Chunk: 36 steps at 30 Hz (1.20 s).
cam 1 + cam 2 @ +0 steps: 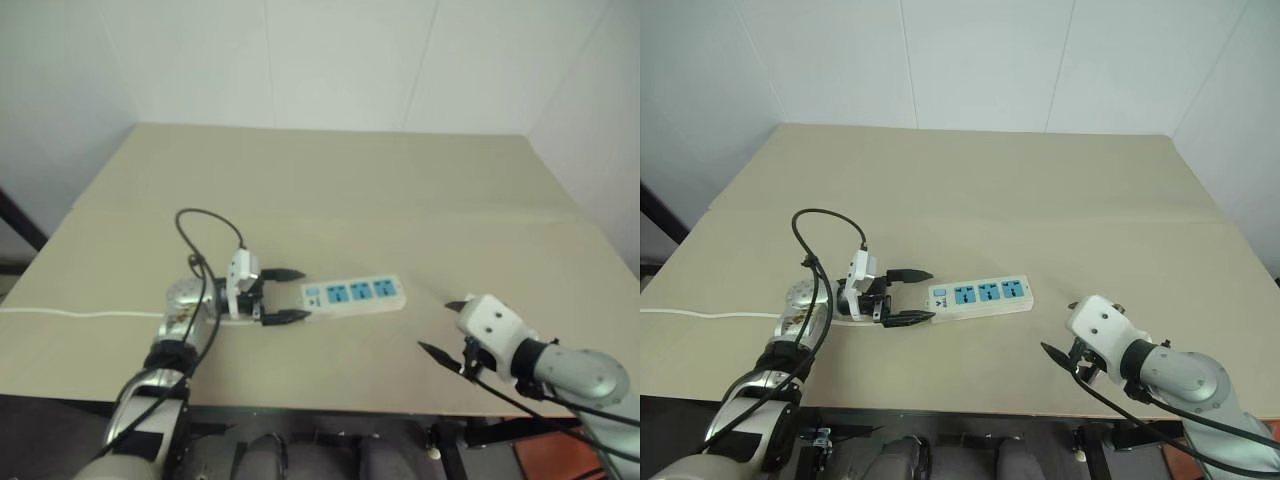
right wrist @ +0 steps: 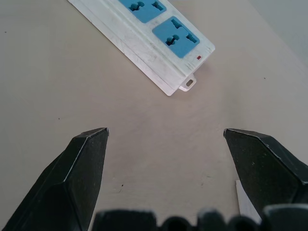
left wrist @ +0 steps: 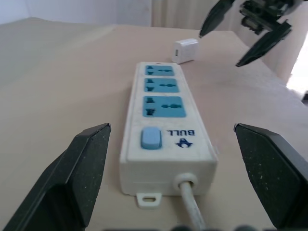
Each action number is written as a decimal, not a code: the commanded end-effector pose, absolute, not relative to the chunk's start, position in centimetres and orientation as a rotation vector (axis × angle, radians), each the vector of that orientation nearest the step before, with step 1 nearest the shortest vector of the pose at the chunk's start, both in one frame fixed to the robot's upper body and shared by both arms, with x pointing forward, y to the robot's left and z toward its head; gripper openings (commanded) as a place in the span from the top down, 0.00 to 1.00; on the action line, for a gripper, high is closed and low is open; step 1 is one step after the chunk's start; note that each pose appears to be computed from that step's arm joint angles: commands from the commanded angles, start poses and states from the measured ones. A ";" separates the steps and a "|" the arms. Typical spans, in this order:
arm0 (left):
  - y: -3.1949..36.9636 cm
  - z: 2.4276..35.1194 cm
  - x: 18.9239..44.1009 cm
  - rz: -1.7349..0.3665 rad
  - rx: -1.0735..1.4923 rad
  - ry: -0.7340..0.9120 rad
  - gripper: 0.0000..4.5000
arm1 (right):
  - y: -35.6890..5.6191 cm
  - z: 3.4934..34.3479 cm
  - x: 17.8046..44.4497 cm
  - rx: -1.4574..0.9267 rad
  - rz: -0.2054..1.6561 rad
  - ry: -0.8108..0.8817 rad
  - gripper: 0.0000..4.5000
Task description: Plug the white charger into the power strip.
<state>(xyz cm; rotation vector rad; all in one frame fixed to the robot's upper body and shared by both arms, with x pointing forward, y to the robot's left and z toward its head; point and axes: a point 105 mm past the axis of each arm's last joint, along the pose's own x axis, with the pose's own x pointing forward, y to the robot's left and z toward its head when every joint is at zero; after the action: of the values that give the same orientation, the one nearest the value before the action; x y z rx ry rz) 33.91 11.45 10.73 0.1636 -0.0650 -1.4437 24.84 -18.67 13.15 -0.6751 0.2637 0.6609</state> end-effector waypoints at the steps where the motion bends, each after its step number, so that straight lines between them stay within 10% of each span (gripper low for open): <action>1: 11.4 11.0 34.2 -1.469 0.208 -0.097 0.01 | -18.8 14.5 24.8 -0.714 0.633 0.206 0.00; 24: 9.5 9.0 35.2 -1.424 0.195 -0.076 0.01 | -19.6 14.5 24.2 -0.738 0.608 0.232 0.00; 29: 9.6 8.4 34.8 -1.441 0.183 -0.049 0.28 | -19.4 14.4 24.4 -0.741 0.611 0.228 0.00; 36: 9.7 8.6 35.1 -1.432 0.223 -0.045 0.28 | -19.2 14.4 24.3 -0.741 0.617 0.221 0.00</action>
<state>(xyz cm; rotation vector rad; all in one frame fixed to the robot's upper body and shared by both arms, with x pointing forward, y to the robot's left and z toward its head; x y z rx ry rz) 34.94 9.70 8.36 0.1903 -0.0467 -1.4273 24.23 -19.73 13.15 -0.7117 0.2827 0.6162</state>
